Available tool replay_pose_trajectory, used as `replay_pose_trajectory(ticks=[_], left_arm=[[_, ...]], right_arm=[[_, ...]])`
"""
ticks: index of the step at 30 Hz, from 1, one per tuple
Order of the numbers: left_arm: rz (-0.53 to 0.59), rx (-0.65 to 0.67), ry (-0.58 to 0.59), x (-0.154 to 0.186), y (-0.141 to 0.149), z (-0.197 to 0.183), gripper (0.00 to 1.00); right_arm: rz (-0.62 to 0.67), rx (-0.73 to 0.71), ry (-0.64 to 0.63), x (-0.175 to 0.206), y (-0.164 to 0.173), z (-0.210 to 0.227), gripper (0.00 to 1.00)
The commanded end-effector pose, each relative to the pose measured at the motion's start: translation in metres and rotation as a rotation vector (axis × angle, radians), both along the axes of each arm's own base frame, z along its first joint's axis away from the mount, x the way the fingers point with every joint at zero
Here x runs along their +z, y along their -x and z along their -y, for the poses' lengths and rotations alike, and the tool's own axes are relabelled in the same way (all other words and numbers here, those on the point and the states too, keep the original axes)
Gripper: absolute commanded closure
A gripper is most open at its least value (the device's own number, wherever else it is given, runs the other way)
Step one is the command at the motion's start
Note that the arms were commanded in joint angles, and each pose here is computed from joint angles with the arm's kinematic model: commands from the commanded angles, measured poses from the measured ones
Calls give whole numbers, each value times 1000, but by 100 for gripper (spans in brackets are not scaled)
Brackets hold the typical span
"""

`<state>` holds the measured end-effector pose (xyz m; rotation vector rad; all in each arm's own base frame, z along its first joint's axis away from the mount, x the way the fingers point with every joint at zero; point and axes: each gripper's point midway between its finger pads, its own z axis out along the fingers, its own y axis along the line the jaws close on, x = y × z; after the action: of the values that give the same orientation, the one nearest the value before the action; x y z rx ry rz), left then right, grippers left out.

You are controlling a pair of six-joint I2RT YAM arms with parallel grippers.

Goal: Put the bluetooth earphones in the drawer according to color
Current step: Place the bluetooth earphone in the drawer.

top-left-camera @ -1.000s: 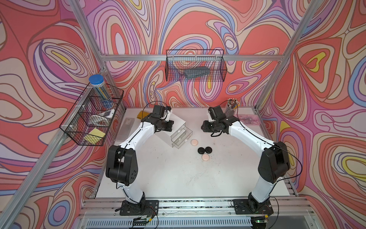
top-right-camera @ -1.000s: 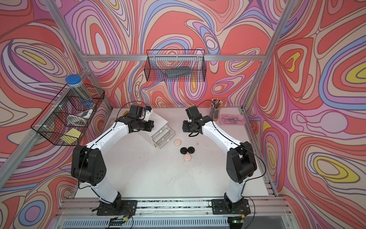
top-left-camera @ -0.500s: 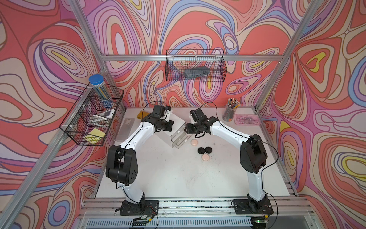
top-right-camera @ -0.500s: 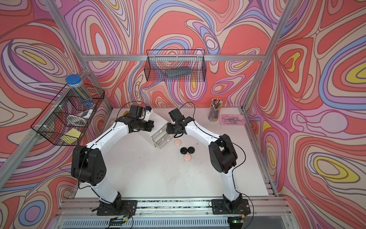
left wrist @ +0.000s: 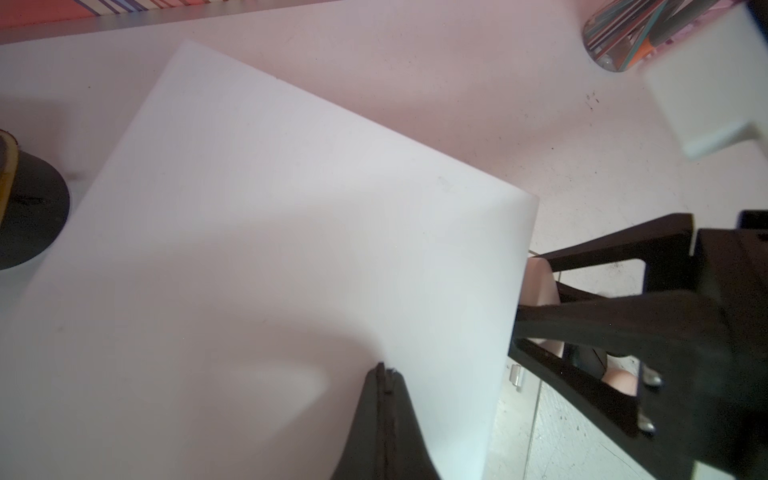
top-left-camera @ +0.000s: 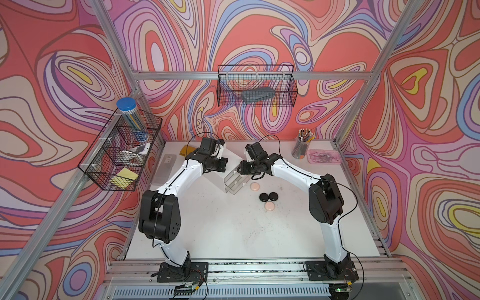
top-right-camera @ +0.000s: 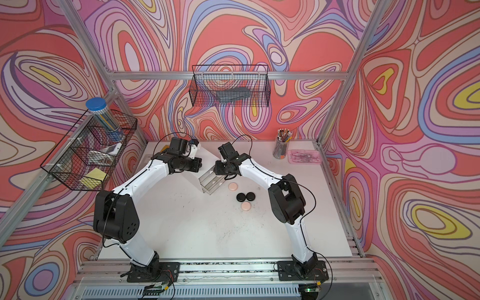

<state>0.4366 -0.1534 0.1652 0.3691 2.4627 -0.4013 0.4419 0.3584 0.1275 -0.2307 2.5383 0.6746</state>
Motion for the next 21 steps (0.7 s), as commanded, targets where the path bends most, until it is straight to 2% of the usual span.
replay_pose_trajectory(ticks=[1,11,17,21], left_arm=[[-209,-14,-69,-49,35,-6,100],[-207,-15,-70,-48,35,-6,100],[-210,-14,-67,-48,35,-5,100],[-211,-13,-69,-49,35,-6,100]], right_arm=[[11,6,-39,-6,-3,-12,73],[-15,-2,-42,-21,2,-10,48],[-1,-2,-46,-15,3,-9,33],[39,-11,-35,-1,5,-1,28]])
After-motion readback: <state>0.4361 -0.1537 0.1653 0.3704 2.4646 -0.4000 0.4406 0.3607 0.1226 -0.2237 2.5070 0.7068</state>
